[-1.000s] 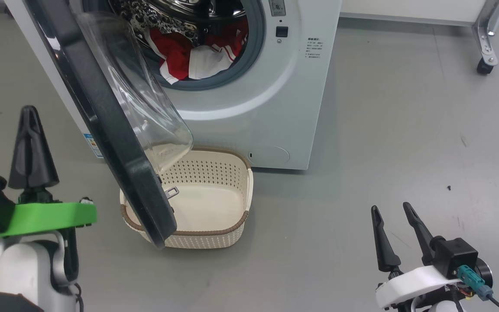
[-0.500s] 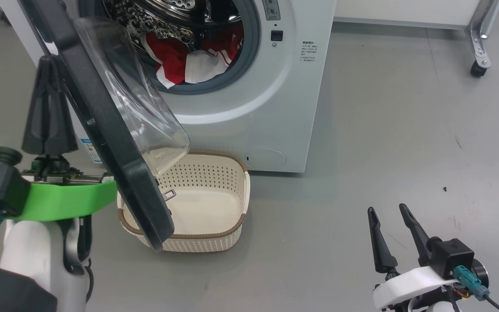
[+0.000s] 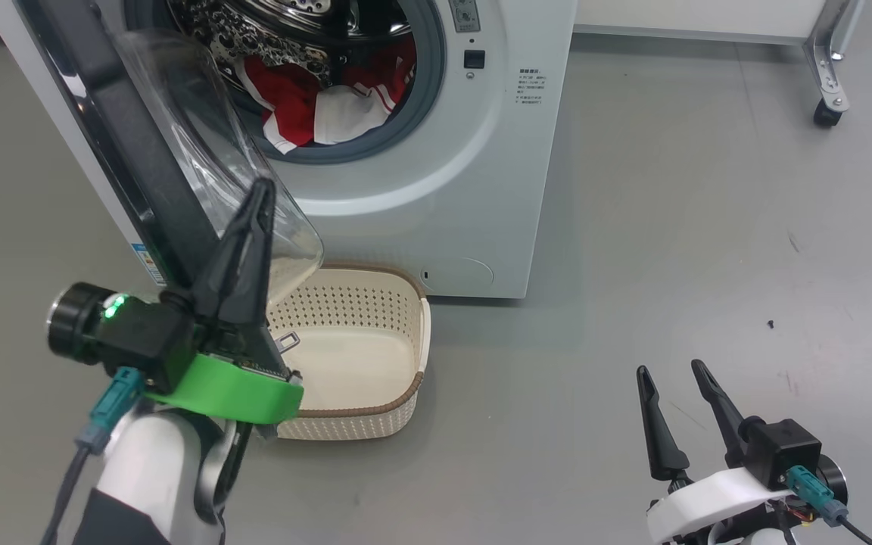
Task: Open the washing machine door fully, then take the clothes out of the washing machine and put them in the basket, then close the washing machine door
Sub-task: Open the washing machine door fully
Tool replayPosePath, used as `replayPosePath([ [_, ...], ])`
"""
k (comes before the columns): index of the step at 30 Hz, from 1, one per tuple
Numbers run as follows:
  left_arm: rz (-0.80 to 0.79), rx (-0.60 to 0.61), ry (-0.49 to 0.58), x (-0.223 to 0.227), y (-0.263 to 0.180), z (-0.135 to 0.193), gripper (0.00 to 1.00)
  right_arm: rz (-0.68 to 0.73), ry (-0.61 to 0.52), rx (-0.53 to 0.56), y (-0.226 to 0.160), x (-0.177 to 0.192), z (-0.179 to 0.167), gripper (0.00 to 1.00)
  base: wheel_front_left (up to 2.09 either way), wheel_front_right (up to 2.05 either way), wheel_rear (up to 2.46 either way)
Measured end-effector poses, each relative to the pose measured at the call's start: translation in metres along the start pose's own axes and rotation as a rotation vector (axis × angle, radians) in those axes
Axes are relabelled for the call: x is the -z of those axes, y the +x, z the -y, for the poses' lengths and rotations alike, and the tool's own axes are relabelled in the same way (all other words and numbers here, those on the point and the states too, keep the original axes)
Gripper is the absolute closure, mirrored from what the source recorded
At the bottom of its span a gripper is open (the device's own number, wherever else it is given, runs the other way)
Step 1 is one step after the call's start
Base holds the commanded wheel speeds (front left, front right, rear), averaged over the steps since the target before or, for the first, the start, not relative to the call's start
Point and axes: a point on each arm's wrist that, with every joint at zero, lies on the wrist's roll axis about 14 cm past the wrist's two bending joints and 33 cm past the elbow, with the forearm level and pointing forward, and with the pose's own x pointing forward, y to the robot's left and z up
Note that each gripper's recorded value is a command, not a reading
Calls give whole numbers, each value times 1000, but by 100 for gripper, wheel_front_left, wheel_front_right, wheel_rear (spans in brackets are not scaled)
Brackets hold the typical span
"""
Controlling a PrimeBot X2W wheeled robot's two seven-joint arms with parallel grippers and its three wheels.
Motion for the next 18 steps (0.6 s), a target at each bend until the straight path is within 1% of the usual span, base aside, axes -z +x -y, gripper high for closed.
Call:
replayPosePath([
  [10, -280, 23, -94, 75, -39, 21, 100, -6, -9, 2, -2, 2, 1, 0, 0, 0, 0],
  [18, -387, 3, -142, 105, -57, 22, 100, -13, -9, 6, -4, 4, 3, 0, 0, 0, 0],
])
